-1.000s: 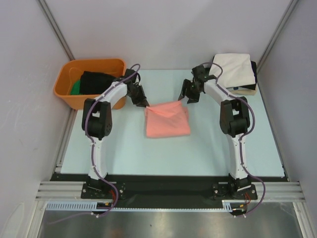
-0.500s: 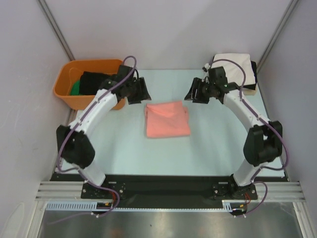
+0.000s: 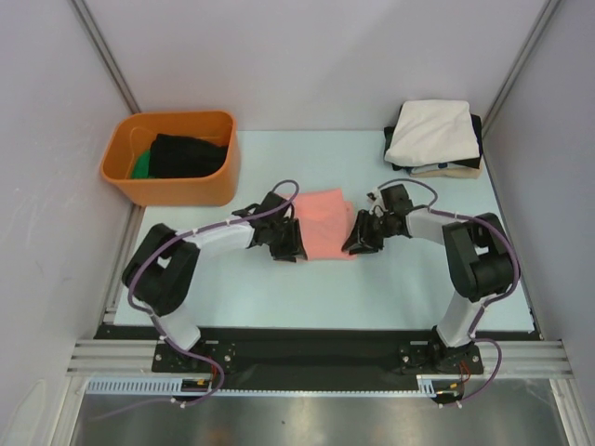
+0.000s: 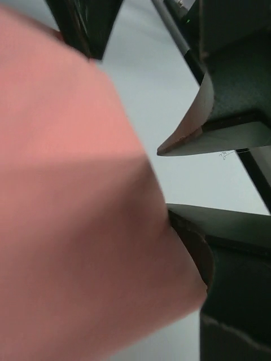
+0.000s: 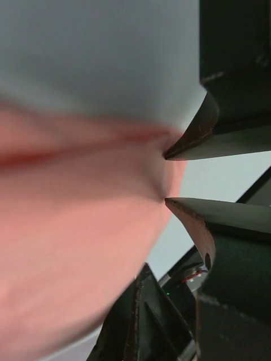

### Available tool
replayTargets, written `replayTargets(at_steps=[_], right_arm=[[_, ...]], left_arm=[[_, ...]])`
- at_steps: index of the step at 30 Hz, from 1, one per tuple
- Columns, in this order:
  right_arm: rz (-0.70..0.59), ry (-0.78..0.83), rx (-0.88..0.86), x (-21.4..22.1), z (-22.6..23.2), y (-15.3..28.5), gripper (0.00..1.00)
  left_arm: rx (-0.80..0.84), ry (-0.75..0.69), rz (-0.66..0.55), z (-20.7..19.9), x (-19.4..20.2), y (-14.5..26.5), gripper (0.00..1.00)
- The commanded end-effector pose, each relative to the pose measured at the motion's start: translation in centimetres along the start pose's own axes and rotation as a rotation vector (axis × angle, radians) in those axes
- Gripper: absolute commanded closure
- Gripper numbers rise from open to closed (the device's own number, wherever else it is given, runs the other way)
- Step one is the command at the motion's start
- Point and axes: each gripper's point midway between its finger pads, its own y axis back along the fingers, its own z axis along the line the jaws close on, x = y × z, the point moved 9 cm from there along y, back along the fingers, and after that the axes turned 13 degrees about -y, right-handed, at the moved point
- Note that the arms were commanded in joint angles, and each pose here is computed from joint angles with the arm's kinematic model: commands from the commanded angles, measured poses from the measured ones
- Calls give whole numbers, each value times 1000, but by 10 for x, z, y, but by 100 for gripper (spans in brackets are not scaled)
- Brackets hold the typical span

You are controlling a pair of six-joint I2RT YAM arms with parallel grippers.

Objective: Fold and stack the t-shirts
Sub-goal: Fold the tshirt, then neatly place the folded tshirt to the corner

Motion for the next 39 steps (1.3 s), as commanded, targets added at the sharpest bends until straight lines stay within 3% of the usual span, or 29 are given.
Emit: replayTargets(at_steps=[1,6,11,13,16,17,19,20,26,33,39], right_arm=[[-73,-40,14,-17,-34,-2,62],[-36,-76,47,7,-59,-10,63],[-19,-59,104,33,-61,-3,64],[-50,-44,192,40,-59,6,59],[-152,41,181,39,-33,32,31],[-170,53,175,38,-27,39,14],[-254,93,128,29,-10,56,0],[-273,99,111,25,-6,60,0],[-288,84,-10,-34,-4,50,0],[-282,12,-157,-101,-22,13,0],[-208,23,-170,-105,-19,-26,2]], left_arm=[[-53,48,-23,29,4,-21,57],[-149,118,-11,78,31,-17,58],[-264,91,-7,89,36,10,57],[-316,62,-16,91,34,21,56],[-412,10,-56,89,31,53,51],[-431,-7,-72,87,30,64,45],[-466,-70,-124,77,29,95,39],[-462,-86,-142,73,29,105,34],[-385,-172,-329,55,46,178,26],[-284,-236,-542,46,60,212,20],[-284,-236,-637,47,64,222,20]])
